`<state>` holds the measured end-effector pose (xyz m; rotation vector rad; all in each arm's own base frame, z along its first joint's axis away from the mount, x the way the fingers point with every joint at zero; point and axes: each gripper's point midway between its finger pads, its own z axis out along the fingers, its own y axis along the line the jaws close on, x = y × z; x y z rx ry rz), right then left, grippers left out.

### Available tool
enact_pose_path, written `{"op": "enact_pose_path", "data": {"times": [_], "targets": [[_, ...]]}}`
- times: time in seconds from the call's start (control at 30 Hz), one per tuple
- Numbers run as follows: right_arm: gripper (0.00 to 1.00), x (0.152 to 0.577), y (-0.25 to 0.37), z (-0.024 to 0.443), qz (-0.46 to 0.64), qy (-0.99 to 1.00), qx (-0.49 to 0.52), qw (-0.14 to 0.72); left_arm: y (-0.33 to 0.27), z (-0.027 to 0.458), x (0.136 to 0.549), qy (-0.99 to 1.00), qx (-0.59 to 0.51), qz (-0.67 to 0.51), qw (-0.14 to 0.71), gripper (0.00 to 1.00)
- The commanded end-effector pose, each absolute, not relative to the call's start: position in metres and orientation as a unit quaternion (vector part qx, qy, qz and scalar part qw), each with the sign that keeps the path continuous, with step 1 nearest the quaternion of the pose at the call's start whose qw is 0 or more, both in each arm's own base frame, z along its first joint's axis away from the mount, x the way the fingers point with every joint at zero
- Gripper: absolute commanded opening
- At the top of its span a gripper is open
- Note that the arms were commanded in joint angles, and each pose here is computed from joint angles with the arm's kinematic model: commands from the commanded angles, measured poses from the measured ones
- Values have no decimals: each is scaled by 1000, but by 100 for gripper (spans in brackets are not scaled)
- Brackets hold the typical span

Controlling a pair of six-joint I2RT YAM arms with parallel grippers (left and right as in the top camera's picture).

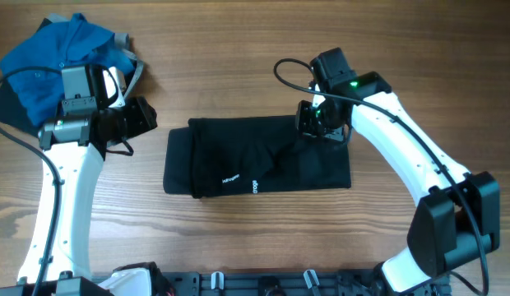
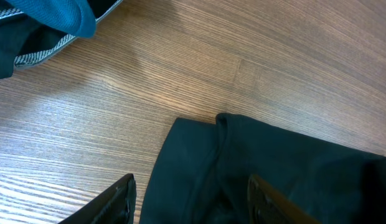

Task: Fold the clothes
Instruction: 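Release the right gripper and lift it above the folded shirt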

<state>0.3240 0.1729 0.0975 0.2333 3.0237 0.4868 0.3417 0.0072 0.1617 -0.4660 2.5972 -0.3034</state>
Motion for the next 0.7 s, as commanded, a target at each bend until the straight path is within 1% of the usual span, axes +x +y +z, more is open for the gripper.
{"op": "enact_pose_path", "data": {"times": [0.0,0.07,0.13,0.17,0.23,0.27,0.3,0.4,0.47,0.53,0.57,0.6,0.67], "targets": [[30,327,181,99,172,982,69,35,8,172,344,946,-163,-115,256,57],[42,325,182,107,179,982,38,41,8,172,344,946,-163,-115,256,58],[47,328,167,125,161,984,30,71,8,172,344,946,-163,-115,256,60],[48,332,154,128,142,985,38,86,8,172,345,946,-163,-115,256,60],[21,341,130,119,100,989,60,95,8,172,345,946,-162,-115,257,60],[9,343,123,108,81,990,65,91,8,172,345,946,-162,-115,257,60],[7,343,121,98,74,991,66,86,8,172,345,946,-162,-115,257,60],[4,343,120,58,59,995,69,48,8,172,345,946,-162,-115,257,60],[4,335,129,35,74,995,71,2,8,172,345,946,-162,-115,257,60],[4,330,128,17,63,993,97,-25,8,172,345,946,-162,-115,257,60],[4,332,133,10,75,992,93,-29,8,172,345,946,-162,-115,257,60],[4,338,157,12,143,988,43,-24,8,172,345,946,-163,-115,257,60],[4,345,213,41,301,950,-85,10,8,172,345,946,-163,-115,257,60]]}}
